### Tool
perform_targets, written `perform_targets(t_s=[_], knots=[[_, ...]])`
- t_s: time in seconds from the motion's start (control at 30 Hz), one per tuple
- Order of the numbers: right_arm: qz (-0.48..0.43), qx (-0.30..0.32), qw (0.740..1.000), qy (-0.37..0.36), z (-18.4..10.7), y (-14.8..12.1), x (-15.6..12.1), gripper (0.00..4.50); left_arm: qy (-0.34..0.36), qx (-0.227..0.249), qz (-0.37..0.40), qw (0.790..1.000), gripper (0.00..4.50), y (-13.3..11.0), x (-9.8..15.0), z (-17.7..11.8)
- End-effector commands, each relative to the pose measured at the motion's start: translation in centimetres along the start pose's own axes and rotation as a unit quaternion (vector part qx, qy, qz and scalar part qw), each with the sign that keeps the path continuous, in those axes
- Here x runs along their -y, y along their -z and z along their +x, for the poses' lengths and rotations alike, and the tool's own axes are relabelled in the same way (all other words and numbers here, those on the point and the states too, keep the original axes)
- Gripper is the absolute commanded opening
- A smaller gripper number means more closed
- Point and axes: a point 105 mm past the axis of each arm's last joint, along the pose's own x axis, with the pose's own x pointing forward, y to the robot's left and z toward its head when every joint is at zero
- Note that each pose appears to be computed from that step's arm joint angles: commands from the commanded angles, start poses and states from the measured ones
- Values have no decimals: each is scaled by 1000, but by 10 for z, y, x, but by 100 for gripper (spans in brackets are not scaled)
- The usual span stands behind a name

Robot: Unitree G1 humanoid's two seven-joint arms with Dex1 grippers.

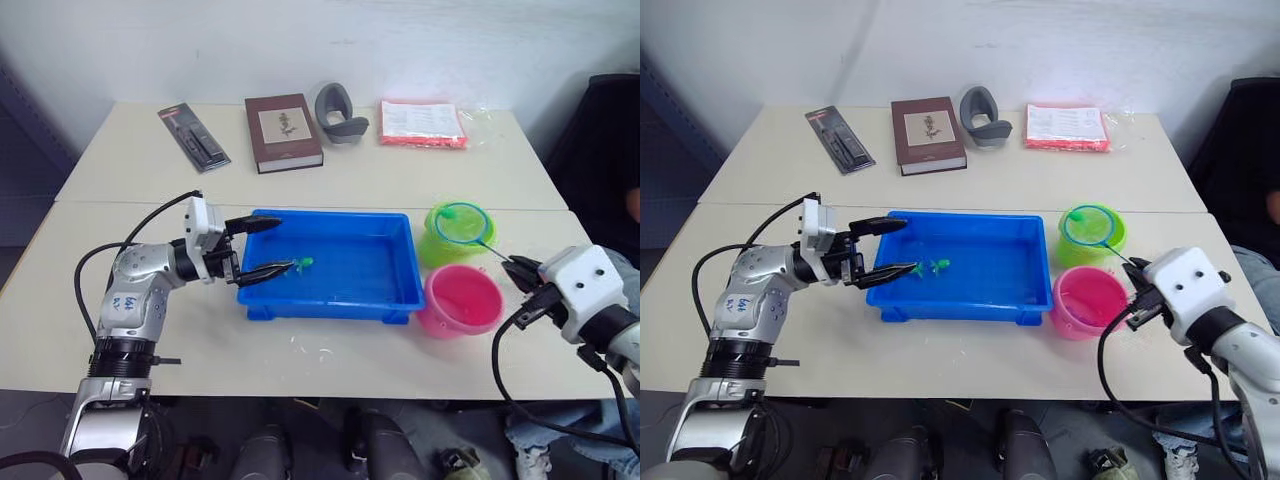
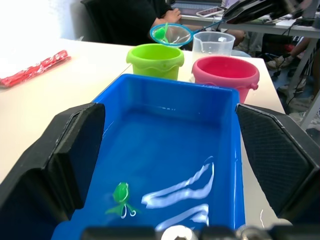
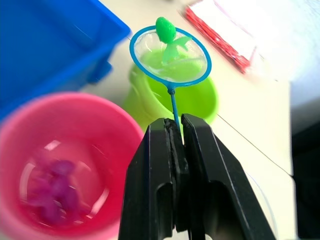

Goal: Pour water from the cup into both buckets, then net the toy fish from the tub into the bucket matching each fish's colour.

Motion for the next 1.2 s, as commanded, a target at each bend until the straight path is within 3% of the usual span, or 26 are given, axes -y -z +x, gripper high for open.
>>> perform_targets(t_s=[0.03, 0.23, 0.43, 0.53, 0.77, 0.87, 0.93, 1.0, 1.07, 1.1, 1.2], knots=[[-97, -4, 994, 52, 0, 4, 27, 0, 9, 11, 8, 1000, 449, -7, 1, 5], [-296, -1, 953, 67, 10, 11, 41, 0, 13, 19, 7, 1000, 449, -9, 2, 12], [-492, 12, 868, 69, 22, 9, 43, 0, 12, 24, 6, 1000, 449, -10, 3, 16], [-554, 24, 830, 58, 28, 11, 41, 0, 11, 26, 8, 1000, 449, -10, 2, 18], [-606, 65, 793, 20, 37, 10, 34, 0, 10, 25, 23, 999, 449, -13, -1, 18], [-565, 69, 821, 51, 36, 4, 45, 0, 6, 23, 25, 999, 449, -13, -1, 16], [-457, 120, 877, 87, 36, -22, 45, 0, -4, 18, 26, 999, 449, -13, -3, 10], [-358, 162, 916, 81, 38, -42, 36, 0, -17, 12, 24, 999, 449, -11, -6, 0], [-211, 215, 953, -20, 44, -68, -3, 0, -39, -3, 19, 999, 449, -7, -11, -16], [-144, 224, 961, -79, 45, -76, -23, 0, -47, -11, 18, 999, 449, -4, -13, -23], [-86, 202, 960, -173, 50, -84, -58, 0, -61, -25, 19, 998, 449, 0, -14, -36]])
